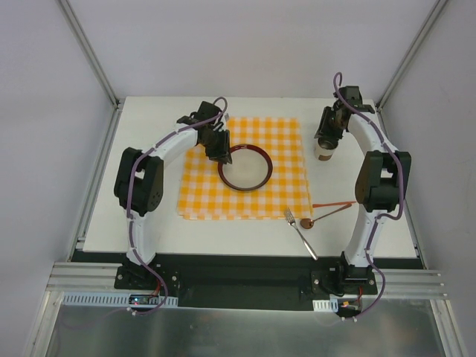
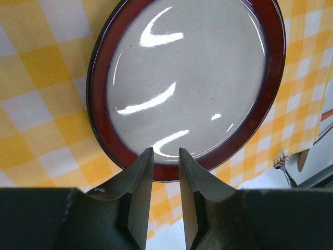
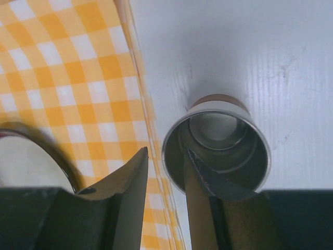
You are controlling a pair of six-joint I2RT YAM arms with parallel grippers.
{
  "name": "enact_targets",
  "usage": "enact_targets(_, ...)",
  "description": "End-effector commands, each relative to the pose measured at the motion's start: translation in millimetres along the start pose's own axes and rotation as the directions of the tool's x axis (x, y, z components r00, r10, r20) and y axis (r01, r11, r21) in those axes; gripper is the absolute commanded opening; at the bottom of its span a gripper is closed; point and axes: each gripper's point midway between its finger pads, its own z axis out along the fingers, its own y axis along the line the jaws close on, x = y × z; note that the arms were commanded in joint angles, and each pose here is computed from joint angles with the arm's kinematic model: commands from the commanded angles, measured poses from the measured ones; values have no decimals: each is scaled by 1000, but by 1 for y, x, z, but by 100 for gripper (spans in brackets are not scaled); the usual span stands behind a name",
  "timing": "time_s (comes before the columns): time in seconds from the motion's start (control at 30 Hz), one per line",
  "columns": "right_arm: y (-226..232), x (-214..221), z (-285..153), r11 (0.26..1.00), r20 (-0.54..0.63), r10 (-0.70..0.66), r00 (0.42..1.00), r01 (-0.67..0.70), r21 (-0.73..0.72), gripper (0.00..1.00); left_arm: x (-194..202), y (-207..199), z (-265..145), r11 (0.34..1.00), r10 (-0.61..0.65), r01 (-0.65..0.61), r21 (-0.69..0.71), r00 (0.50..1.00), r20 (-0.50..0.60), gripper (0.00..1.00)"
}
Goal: Set the dinner table for one person
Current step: Pick up the cup at the center of the board.
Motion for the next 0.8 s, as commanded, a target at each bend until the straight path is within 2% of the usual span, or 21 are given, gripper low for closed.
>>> enact_targets(0.0, -5, -16, -9, 1000, 28, 7, 1000, -7, -11, 36, -14, -13, -4, 999, 22, -22, 35, 999, 24, 25)
enact_targets(0.63, -5, -3, 11, 999, -20, 25, 999, -26, -30, 36, -16, -7, -2, 999, 20, -21, 26, 999, 26, 25)
enact_targets(0.77, -6, 1, 18, 998, -37, 51, 998, -52, -29, 31, -17, -5, -1, 1000, 18, -19, 23, 1000, 25, 25)
